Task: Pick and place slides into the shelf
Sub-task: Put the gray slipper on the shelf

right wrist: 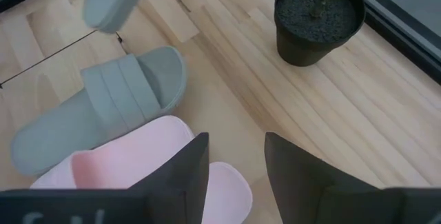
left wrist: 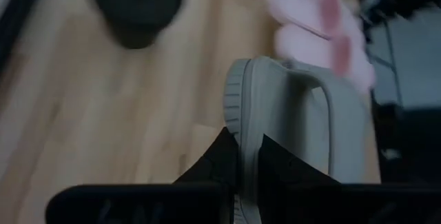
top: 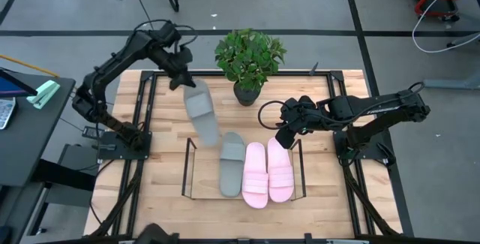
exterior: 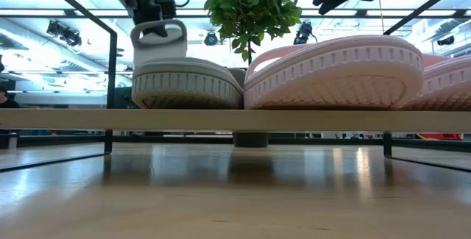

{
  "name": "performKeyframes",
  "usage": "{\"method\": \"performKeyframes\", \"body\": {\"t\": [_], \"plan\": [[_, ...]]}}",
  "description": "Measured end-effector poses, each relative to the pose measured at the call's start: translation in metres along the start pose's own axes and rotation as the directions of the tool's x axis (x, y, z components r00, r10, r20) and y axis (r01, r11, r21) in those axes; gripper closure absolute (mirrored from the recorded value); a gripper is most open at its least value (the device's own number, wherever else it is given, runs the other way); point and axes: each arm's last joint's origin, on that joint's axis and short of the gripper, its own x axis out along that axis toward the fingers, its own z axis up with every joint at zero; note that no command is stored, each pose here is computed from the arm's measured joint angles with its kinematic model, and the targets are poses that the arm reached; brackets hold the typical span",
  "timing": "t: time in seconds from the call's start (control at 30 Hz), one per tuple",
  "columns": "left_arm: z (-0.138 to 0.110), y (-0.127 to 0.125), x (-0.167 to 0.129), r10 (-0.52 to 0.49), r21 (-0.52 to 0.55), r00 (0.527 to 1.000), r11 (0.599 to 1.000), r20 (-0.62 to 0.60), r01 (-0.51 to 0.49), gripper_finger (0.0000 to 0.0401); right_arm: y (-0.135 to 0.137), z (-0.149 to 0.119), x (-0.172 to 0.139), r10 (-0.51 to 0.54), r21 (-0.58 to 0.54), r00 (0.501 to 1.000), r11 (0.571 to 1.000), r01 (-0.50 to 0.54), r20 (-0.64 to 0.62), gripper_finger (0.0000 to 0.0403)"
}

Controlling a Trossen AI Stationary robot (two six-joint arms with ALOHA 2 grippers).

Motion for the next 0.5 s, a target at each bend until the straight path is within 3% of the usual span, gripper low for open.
{"method": "performKeyframes", "body": {"t": [0.2, 0.5], "plan": [[0.007, -0.020, 0.021, -0.097, 0.111, 0.993, 0.988, -0.062, 0.104, 0.0371, 0.000, 0.000, 0.000, 0.004, 0.000, 1.000, 1.000, -0.004, -0.004, 0.0257], [0.014, -0.022, 0.055, -0.208, 0.080, 0.969, 0.972, -0.134, 0.220, 0.0371, 0.003, -0.002, -0.001, 0.018, -0.009, 1.000, 1.000, -0.018, -0.010, 0.0257]]}}
